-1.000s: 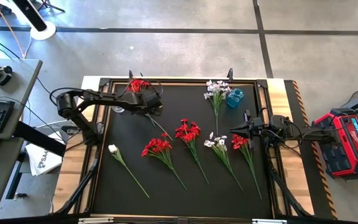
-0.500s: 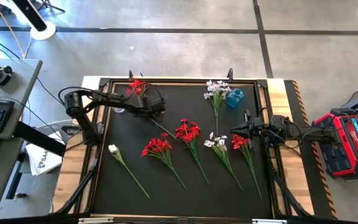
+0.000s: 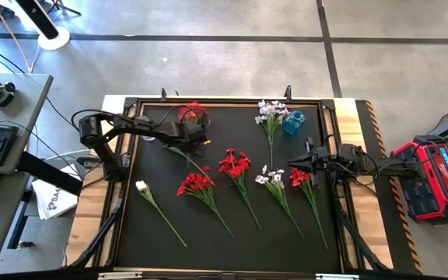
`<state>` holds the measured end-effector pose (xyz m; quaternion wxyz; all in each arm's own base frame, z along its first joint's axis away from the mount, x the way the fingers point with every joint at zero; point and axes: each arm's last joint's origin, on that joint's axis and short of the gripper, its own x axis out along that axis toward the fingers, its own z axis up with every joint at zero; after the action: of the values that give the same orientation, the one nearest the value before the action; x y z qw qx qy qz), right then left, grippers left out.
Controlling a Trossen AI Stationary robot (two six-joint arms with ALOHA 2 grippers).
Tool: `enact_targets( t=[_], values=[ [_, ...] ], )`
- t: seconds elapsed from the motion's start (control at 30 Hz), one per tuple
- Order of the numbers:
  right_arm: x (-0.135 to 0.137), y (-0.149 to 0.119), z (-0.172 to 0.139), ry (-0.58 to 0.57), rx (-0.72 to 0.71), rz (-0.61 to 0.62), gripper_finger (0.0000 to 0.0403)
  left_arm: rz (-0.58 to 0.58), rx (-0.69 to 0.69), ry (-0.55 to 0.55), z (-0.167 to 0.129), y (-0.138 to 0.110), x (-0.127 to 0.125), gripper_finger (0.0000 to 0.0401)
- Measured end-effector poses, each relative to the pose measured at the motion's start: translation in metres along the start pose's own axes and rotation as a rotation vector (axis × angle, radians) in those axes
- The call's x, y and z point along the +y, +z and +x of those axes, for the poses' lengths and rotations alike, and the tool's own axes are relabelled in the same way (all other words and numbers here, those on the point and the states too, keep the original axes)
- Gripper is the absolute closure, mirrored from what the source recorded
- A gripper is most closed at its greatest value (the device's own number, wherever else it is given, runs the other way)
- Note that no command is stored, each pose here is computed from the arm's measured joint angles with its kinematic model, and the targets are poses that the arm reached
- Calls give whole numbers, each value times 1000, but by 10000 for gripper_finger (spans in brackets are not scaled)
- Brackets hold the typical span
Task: Sort flowers into vase by color
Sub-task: Put the top left red flowers into the transparent vase
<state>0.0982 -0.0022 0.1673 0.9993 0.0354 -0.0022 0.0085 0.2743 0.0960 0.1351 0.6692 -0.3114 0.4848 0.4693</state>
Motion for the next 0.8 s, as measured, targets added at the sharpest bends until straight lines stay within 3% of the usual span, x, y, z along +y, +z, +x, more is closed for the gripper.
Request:
enact_targets(
  t=[0.13,0.43,0.63,0.8],
  values=[
    [0,0,0,0,0,0,402,15,-22,6,0,1,-1,391],
    [0,0,0,0,0,0,402,142,-229,-82,-35,8,-21,395],
    [0,0,0,0,0,0,402,266,-540,-259,-85,4,-30,399],
    [0,0,0,0,0,0,402,283,-808,-492,-111,-11,-15,399]
  ],
)
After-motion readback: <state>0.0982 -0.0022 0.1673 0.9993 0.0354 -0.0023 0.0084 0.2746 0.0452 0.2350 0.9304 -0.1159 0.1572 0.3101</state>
